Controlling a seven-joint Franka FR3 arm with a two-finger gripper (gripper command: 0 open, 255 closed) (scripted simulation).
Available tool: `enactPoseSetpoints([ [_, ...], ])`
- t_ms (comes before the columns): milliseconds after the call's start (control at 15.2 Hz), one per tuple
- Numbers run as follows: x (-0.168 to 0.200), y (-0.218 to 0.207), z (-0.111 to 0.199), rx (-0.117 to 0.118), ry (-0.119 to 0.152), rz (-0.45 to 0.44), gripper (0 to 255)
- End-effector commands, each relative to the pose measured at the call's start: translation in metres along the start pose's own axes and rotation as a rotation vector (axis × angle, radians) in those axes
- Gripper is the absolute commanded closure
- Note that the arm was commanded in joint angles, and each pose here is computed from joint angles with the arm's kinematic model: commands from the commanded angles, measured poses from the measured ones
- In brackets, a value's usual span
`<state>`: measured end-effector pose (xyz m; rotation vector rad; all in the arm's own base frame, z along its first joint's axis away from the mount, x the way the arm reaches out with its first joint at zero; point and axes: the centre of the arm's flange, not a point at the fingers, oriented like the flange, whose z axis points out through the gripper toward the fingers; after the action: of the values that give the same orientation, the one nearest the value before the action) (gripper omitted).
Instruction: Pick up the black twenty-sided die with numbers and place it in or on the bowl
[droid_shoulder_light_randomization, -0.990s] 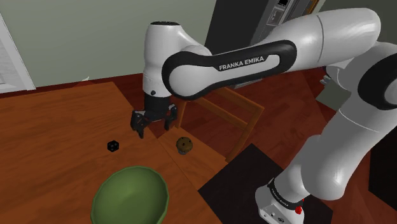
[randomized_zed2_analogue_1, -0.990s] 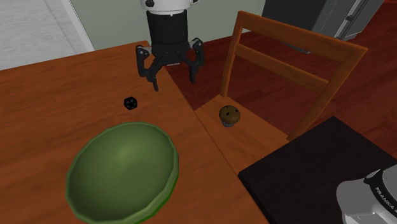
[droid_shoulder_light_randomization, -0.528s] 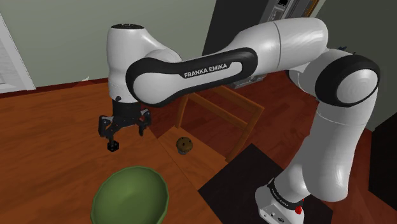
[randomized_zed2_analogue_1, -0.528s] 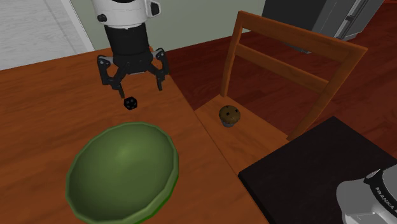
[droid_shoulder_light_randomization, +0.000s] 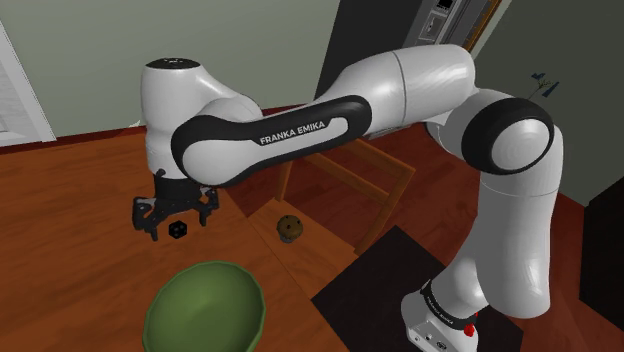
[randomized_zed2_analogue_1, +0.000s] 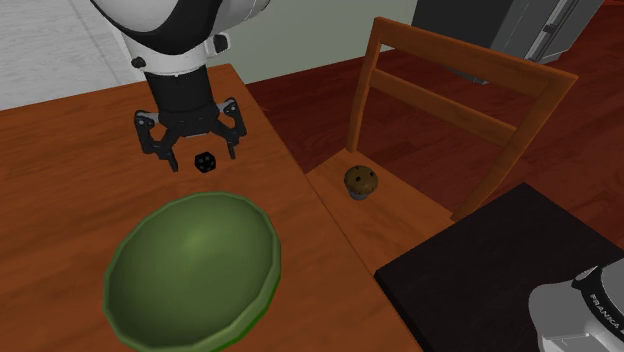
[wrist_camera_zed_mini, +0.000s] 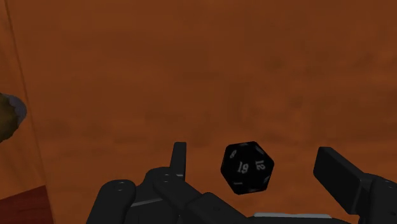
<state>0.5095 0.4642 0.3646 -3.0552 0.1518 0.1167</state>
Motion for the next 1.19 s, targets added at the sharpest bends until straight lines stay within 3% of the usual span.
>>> enactPoseSetpoints([
  [0,-0.0002,-0.0003,0.0120,0.000,0.000,0.000,0],
  [594,-0.0002,-0.0004,0.0150,0.000,0.000,0.000,0],
  [660,-0.0002,-0.0004,0.0150,0.000,0.000,0.000,255],
  [1122,-0.0002,-0.0003,0.0150,0.000,0.000,0.000,255],
])
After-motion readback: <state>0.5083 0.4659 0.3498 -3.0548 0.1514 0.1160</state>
